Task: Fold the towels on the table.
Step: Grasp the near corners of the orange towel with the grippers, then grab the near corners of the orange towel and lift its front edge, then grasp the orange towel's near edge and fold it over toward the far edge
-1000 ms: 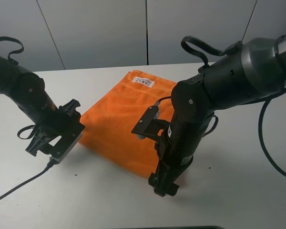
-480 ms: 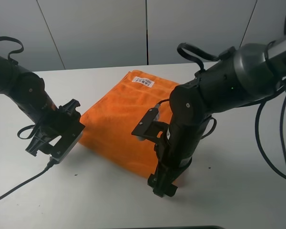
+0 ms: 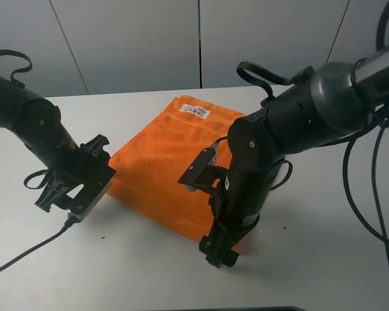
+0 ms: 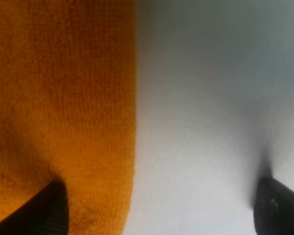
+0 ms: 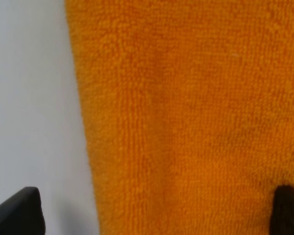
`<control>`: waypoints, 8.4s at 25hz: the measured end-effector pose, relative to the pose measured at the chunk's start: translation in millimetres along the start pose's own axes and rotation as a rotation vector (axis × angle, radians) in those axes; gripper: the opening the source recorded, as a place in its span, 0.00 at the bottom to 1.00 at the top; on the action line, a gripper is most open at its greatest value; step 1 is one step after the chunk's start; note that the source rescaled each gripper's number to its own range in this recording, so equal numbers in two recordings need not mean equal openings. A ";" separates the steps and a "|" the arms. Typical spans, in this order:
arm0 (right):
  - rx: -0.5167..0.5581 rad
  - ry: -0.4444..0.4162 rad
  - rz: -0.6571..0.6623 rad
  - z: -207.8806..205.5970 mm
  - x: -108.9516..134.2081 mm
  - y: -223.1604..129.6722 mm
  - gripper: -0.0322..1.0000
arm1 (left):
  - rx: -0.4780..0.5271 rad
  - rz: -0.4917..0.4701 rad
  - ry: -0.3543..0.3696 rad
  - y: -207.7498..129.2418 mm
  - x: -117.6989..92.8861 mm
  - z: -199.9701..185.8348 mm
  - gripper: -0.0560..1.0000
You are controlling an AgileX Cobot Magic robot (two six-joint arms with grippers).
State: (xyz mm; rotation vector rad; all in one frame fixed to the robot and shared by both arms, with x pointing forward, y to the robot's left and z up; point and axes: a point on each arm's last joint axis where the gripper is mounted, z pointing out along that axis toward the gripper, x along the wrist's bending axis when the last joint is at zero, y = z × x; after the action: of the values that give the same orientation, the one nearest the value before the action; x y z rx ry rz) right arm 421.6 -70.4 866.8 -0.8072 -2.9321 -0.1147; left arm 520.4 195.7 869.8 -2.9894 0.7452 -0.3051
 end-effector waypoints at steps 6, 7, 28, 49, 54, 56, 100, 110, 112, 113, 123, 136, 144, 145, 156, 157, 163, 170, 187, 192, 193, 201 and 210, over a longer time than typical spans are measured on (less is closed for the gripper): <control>-0.002 -0.001 0.002 0.0 -0.1 0.2 1.00 | -0.001 0.000 -0.011 0.1 -0.1 2.5 0.99; -0.003 -0.001 0.002 0.0 -0.1 0.3 1.00 | 0.000 0.000 -0.010 0.1 0.0 2.5 0.99; -0.022 -0.065 -0.049 3.6 15.4 5.1 0.90 | 0.000 -0.028 -0.021 0.1 -0.5 2.9 0.89; 0.040 -0.055 -0.115 6.0 21.7 0.5 0.03 | -0.002 -0.158 -0.013 0.5 0.3 5.4 0.06; 0.067 -0.061 -0.143 5.7 21.4 -1.5 0.03 | -0.009 -0.194 -0.030 2.9 -1.1 3.8 0.06; 0.069 -0.062 -0.147 5.7 21.3 -1.7 0.03 | -0.009 -0.197 -0.031 2.9 -1.1 3.5 0.06; 0.058 -0.137 -0.255 -44.7 22.1 -11.7 0.03 | -0.119 -0.426 0.110 8.3 8.8 -35.6 0.05; 0.058 -0.270 -0.241 -60.1 12.3 -15.6 0.03 | -0.206 -0.604 0.132 28.1 11.9 -51.6 0.05; 0.058 -0.298 -0.223 -62.7 7.5 -16.4 0.03 | -0.211 -0.620 0.151 34.4 13.4 -55.3 0.05; 0.058 -0.308 -0.207 -63.8 3.7 -17.0 0.03 | -0.208 -0.633 0.153 36.5 13.6 -56.2 0.05; 0.034 -0.360 -0.074 -80.8 -34.6 -27.2 0.03 | -0.158 -0.751 0.251 33.7 42.4 -77.4 0.05; 0.016 -0.443 -0.044 -88.6 -48.2 -29.7 0.03 | -0.177 -0.630 0.472 30.3 78.6 -95.0 0.05; 0.013 -0.494 0.018 -91.5 -59.1 -32.6 0.03 | -0.187 -0.547 0.556 31.8 93.4 -90.0 0.05; 0.012 -0.502 0.029 -92.1 -61.4 -33.3 0.03 | -0.186 -0.532 0.565 32.0 94.5 -89.1 0.05; 0.013 -0.521 0.087 -93.3 -66.1 -35.8 0.03 | -0.200 -0.475 0.618 35.0 113.3 -78.1 0.05; 0.012 -0.521 0.091 -93.3 -66.1 -35.8 0.03 | -0.199 -0.467 0.622 35.1 115.2 -77.8 0.05; 0.013 -0.521 0.103 -93.3 -66.1 -36.2 0.03 | -0.204 -0.424 0.634 37.8 120.7 -65.7 0.05; 0.008 -0.551 0.117 -94.7 -68.8 -36.4 0.03 | -0.217 -0.415 0.648 40.3 135.0 -52.8 0.05; 0.042 -0.596 0.126 -67.3 -85.1 -30.1 0.03 | -0.248 -0.358 0.700 47.1 157.4 -33.3 0.05; 0.035 -0.613 0.146 -65.9 -86.9 -29.5 0.03 | -0.249 -0.356 0.702 48.2 165.4 -24.4 0.05; 0.032 -0.622 0.149 -66.2 -87.6 -29.3 0.03 | -0.250 -0.355 0.705 48.4 167.0 -23.4 0.05; 0.037 -0.624 0.135 -55.2 -90.4 -26.2 0.03 | -0.260 -0.353 0.716 50.6 178.3 -9.9 0.05; 0.043 -0.605 0.168 -39.8 -91.9 -24.1 0.03 | -0.273 -0.328 0.711 54.3 177.9 8.6 0.05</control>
State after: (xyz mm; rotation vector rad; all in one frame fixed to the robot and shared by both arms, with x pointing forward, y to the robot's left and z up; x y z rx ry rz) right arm 490.8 -141.5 894.7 -1.2666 -3.3690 0.2502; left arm 650.9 64.3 888.3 -3.2378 0.3174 -1.4365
